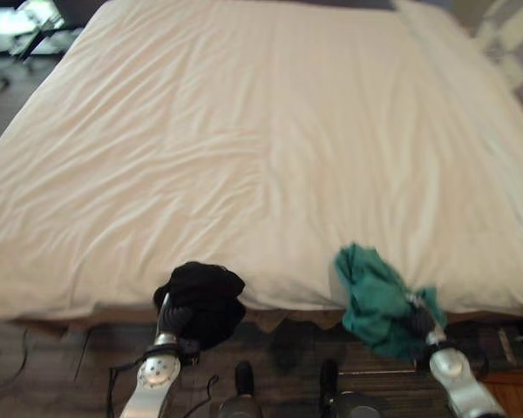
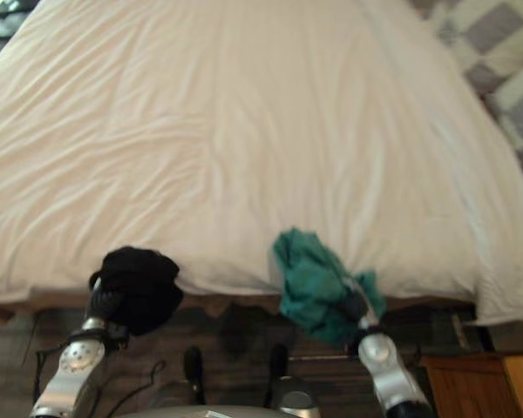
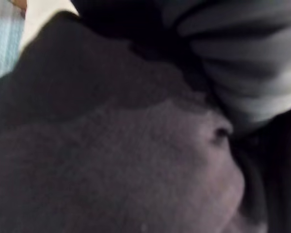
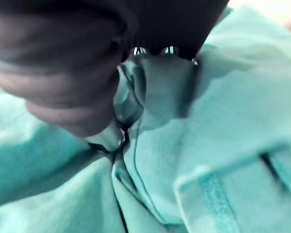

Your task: Tidy up the quilt and then pick up the clothes from the bed and put them into the laundry hamper.

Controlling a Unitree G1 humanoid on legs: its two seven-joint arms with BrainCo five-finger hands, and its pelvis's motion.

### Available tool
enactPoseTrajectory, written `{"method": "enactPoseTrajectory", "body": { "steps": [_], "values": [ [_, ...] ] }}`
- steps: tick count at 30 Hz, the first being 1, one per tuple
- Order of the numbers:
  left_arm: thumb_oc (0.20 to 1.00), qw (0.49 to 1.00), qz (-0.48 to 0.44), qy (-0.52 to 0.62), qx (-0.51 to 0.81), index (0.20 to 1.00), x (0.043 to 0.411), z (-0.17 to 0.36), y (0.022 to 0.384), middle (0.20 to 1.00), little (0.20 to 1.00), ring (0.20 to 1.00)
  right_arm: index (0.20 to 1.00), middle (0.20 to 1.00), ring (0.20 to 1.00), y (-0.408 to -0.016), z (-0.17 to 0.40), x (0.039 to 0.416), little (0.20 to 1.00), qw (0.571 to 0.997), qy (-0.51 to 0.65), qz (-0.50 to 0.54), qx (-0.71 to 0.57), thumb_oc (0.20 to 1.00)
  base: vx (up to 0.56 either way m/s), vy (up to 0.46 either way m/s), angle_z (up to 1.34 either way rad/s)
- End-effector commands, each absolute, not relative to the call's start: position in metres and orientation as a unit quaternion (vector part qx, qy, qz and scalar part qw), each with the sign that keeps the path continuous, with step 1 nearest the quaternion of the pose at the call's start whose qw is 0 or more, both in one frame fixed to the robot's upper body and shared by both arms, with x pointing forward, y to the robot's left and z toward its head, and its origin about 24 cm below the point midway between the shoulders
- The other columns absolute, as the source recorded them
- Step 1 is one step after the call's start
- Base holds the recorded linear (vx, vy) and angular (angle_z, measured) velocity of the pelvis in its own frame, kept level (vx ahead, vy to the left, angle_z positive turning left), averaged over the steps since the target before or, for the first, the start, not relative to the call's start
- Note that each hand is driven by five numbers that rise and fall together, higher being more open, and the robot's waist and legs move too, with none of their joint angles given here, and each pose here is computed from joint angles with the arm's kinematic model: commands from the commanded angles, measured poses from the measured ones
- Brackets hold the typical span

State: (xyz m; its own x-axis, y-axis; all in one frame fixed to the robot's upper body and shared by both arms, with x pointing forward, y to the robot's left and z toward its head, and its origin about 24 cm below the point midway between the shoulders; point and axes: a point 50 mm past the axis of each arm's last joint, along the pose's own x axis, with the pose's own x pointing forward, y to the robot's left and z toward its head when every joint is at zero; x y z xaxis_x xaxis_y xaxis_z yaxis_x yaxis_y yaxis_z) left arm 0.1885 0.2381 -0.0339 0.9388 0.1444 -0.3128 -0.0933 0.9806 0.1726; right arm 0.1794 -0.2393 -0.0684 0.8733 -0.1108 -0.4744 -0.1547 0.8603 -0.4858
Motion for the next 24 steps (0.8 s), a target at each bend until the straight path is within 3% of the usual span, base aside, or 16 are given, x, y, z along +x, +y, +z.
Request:
{"method": "enactPoseTrajectory", "body": {
  "steps": [1,4,10,14,24],
  "values": [
    [0.200,0.979,0.071,0.166,0.089,0.200,0.182,-0.037,0.251,0.200,0.200,0.200,0.200,0.200,0.200,-0.262,-0.067,0.171,0.200,0.932,0.264,-0.020,-0.248,0.200,0.01,-0.013,-0.36],
    [0.200,0.974,0.095,0.190,0.078,0.200,0.164,-0.046,0.261,0.200,0.200,0.200,0.200,0.200,0.200,-0.256,-0.061,0.176,0.200,0.941,0.238,-0.014,-0.242,0.200,-0.03,0.015,-0.20],
    [0.200,0.973,0.110,0.182,0.093,0.200,0.174,-0.049,0.256,0.200,0.200,0.200,0.200,0.200,0.200,-0.231,-0.032,0.213,0.200,0.957,0.134,0.001,-0.258,0.200,-0.20,0.050,0.42],
    [0.200,0.978,0.112,0.147,0.097,0.200,0.189,-0.040,0.251,0.200,0.200,0.200,0.200,0.200,0.200,-0.218,-0.014,0.231,0.200,0.964,0.079,-0.004,-0.253,0.200,-0.13,0.154,2.62],
    [0.200,0.969,0.161,0.169,0.081,0.200,0.188,-0.049,0.261,0.200,0.200,0.200,0.200,0.200,0.200,-0.202,-0.048,0.206,0.200,0.977,0.161,-0.044,-0.130,0.200,0.12,0.411,2.46]
  ]
}}
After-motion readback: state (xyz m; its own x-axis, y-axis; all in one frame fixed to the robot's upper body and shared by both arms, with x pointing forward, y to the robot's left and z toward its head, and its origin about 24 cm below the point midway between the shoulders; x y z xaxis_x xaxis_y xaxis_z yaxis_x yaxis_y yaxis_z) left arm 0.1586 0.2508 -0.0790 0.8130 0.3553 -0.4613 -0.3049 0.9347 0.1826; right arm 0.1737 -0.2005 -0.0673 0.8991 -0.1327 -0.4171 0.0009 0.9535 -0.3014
